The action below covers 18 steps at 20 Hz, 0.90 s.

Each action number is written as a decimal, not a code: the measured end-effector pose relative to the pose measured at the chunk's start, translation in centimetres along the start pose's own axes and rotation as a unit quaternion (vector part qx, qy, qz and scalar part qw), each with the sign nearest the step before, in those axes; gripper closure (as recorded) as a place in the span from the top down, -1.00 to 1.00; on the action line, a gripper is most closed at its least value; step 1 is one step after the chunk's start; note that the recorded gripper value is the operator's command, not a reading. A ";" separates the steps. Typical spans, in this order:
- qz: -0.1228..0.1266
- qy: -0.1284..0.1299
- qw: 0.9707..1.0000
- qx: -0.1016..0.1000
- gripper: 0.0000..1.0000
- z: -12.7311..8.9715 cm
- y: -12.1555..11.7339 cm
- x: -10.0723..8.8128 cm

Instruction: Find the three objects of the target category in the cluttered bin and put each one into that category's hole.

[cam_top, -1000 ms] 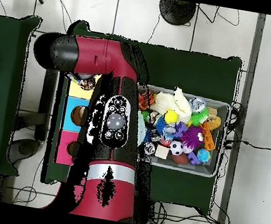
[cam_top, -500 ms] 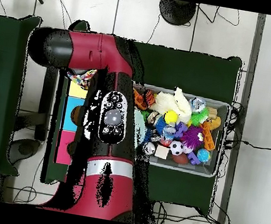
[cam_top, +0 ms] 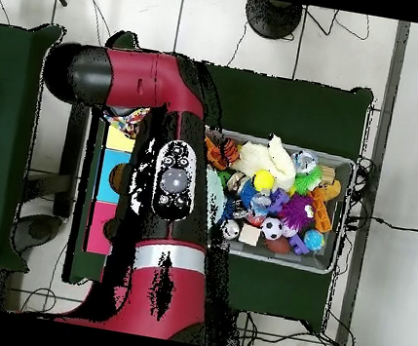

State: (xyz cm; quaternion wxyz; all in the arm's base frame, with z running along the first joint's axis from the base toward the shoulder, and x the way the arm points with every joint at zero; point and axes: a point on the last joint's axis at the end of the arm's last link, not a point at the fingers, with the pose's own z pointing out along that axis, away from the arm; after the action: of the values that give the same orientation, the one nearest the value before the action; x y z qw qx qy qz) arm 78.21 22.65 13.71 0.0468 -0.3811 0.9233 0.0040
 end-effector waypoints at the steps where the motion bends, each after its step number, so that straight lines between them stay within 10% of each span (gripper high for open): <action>1: 0.000 0.001 1.000 -0.001 -1.00 0.2 0.0 0.1; 18: 0.000 0.028 0.999 -0.023 -1.00 4.1 1.3 1.8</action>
State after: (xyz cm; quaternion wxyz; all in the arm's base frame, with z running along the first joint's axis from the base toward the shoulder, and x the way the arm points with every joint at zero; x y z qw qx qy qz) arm 76.34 22.48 9.43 0.0119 -0.3821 0.9239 0.0141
